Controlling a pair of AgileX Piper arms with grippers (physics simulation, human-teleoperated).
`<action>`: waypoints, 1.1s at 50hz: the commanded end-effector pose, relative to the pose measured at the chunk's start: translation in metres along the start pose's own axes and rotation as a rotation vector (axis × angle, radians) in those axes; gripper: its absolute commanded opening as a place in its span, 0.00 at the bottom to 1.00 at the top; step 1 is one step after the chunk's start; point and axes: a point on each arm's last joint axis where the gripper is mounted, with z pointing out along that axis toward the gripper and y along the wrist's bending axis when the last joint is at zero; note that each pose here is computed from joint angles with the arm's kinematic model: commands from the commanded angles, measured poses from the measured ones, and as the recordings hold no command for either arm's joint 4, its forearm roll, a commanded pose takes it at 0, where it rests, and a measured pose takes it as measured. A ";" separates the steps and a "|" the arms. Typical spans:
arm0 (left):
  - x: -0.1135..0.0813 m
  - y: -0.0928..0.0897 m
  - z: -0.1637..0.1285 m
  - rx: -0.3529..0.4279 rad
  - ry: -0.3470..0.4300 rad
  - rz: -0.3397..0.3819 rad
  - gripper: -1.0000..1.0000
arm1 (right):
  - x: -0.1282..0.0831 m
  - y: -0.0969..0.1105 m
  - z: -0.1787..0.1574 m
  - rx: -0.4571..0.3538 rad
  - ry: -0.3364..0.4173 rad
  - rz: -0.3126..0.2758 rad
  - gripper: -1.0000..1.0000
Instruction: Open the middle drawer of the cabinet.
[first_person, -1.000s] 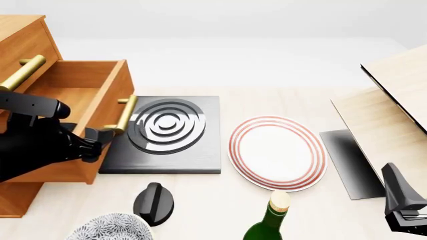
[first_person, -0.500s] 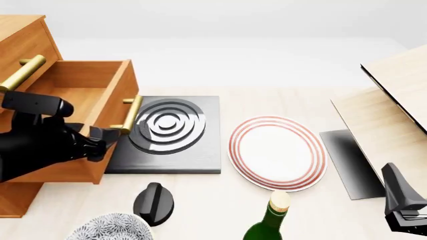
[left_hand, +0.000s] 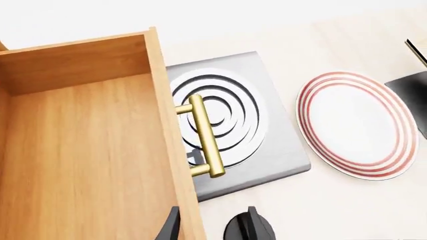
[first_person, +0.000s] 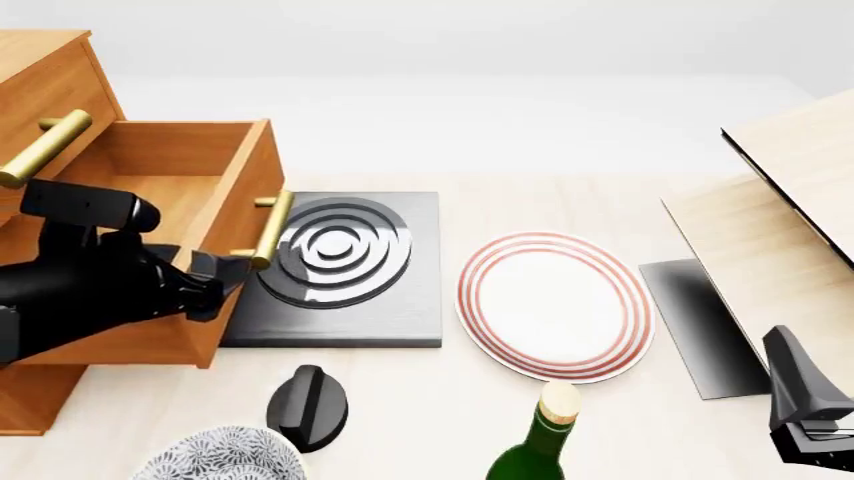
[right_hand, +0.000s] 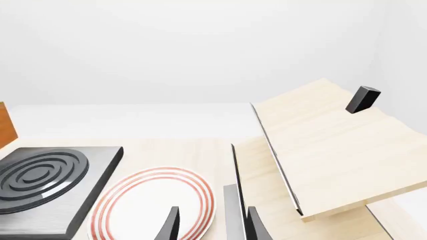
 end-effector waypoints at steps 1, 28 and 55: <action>0.001 -0.005 0.000 0.021 0.028 -0.014 1.00 | 0.000 0.000 0.000 0.000 0.000 0.000 1.00; -0.002 -0.013 -0.002 0.059 0.018 0.003 1.00 | 0.000 0.000 0.000 0.000 0.000 0.000 1.00; -0.004 -0.023 -0.009 0.107 -0.005 0.031 1.00 | 0.000 0.000 0.000 0.000 0.000 0.000 1.00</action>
